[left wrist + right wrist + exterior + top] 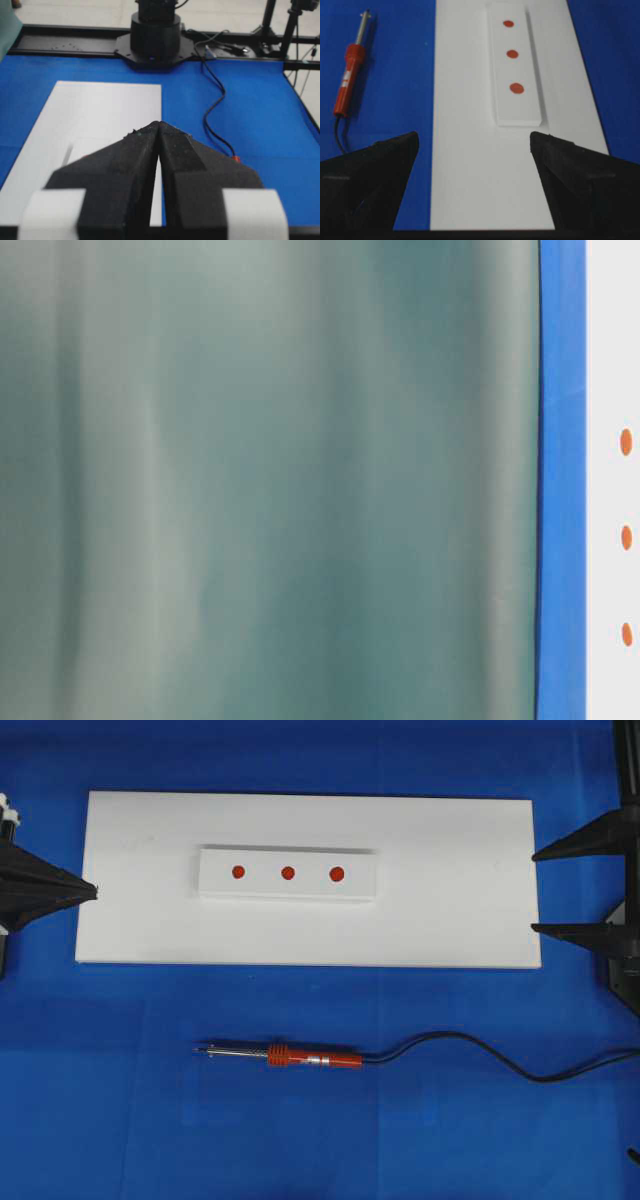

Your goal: Touch the tip of the soldering iron to the mark.

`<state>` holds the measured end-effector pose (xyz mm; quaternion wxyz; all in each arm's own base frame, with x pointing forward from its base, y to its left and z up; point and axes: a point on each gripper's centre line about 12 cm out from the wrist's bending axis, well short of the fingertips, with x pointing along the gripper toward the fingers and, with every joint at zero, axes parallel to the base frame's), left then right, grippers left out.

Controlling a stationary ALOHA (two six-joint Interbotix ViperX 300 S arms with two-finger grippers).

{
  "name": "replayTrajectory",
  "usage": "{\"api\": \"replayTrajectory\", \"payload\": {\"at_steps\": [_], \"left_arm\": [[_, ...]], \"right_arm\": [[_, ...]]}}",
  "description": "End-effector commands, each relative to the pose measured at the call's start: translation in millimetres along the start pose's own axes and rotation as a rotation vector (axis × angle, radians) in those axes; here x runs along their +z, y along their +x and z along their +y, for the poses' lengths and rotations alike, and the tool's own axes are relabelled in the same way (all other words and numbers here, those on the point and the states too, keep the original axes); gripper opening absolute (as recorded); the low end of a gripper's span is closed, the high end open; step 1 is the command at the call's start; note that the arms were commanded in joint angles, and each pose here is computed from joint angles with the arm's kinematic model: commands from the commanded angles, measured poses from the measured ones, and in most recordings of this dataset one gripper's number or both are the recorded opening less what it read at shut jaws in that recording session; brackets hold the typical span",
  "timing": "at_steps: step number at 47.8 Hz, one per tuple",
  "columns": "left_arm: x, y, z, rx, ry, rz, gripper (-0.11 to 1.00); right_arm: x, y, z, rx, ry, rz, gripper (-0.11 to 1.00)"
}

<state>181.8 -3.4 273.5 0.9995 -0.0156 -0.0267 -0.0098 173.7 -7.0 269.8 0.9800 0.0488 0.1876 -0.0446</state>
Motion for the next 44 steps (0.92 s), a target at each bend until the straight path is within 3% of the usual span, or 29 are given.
{"api": "replayTrajectory", "payload": {"at_steps": [1, 44], "left_arm": [[5.2, 1.2, -0.4, -0.002, -0.002, -0.020, 0.00], [4.2, 1.0, -0.1, -0.001, -0.002, -0.018, 0.00]], "right_arm": [[0.1, -2.8, 0.5, 0.014, 0.003, -0.049, 0.86], [-9.7, -1.9, -1.7, 0.012, 0.004, -0.062, 0.85]]}}
